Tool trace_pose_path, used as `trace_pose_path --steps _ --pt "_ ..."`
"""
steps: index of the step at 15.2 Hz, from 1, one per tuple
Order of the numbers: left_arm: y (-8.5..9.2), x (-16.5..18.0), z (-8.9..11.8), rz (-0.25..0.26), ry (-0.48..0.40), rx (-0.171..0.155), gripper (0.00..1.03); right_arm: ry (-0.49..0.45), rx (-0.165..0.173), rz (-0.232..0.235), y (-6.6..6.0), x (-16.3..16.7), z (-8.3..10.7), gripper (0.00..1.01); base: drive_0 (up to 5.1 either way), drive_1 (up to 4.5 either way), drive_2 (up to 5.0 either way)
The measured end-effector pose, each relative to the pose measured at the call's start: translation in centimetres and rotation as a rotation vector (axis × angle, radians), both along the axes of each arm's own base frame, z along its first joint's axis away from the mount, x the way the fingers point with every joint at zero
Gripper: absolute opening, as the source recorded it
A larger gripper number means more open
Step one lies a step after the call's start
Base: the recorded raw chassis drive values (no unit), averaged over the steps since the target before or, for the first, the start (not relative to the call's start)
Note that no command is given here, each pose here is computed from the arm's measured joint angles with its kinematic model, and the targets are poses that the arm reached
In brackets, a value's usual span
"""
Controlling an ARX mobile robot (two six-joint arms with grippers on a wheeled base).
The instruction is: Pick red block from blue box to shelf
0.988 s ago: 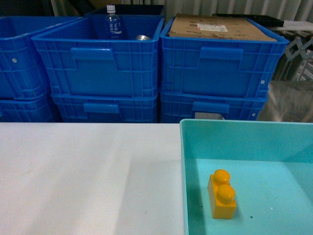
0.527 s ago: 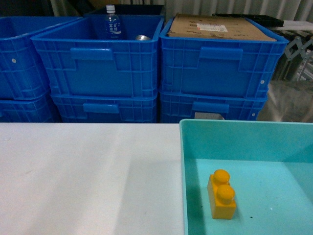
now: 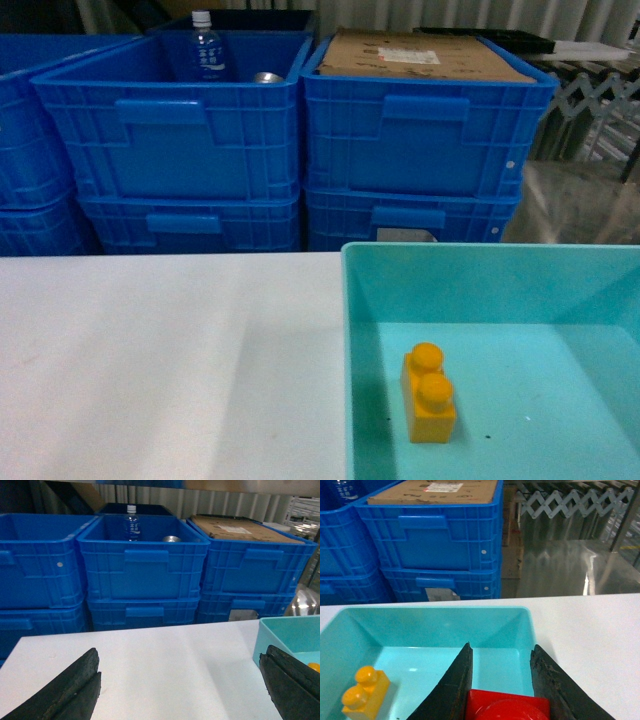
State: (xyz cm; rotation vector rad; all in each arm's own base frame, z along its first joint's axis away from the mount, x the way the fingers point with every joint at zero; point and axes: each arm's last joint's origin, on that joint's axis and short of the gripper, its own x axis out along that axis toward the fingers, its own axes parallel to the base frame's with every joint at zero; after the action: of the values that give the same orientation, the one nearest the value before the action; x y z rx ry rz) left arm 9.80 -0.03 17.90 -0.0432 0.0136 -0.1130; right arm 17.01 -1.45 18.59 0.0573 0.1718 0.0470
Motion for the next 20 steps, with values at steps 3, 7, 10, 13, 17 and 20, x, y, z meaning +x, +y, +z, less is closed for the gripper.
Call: trace_pose_path --steps 3,7,10,13,17,20 --pt "0.0 0.0 -0.01 -0.001 0.001 0.0 0.98 0.001 0.0 -0.001 -0.01 -0.01 -0.02 0.29 -1.6 -1.58 -1.6" --pt "0.0 0.0 -0.02 -0.001 0.001 0.0 0.98 0.001 0.0 -0.001 -0.01 -0.01 -0.02 0.29 -1.6 -1.59 -1.6" --pt "0.0 0.0 -0.01 -0.001 0.0 0.0 0.98 0.002 0.0 -0.001 -0.01 -0.01 -0.04 0.29 -0.2 -3.04 -1.8" --pt "0.0 0.0 -0.01 0.001 0.001 -0.002 0.98 0.006 0.0 -0.001 -0.01 -0.01 -0.08 0.29 1.3 -4.49 -2.0" --pt "-0.01 0.0 0.0 -0.002 0.0 -0.002 0.98 -0.002 -0.001 -0.004 -0.02 -0.04 0.02 0.29 -1.6 -1.59 -1.6" --pt "0.0 0.0 -0.02 -0.001 0.001 -0.002 0.98 -0.002 -0.001 -0.003 0.0 -0.04 0.02 0.29 -1.7 -1.66 -1.7"
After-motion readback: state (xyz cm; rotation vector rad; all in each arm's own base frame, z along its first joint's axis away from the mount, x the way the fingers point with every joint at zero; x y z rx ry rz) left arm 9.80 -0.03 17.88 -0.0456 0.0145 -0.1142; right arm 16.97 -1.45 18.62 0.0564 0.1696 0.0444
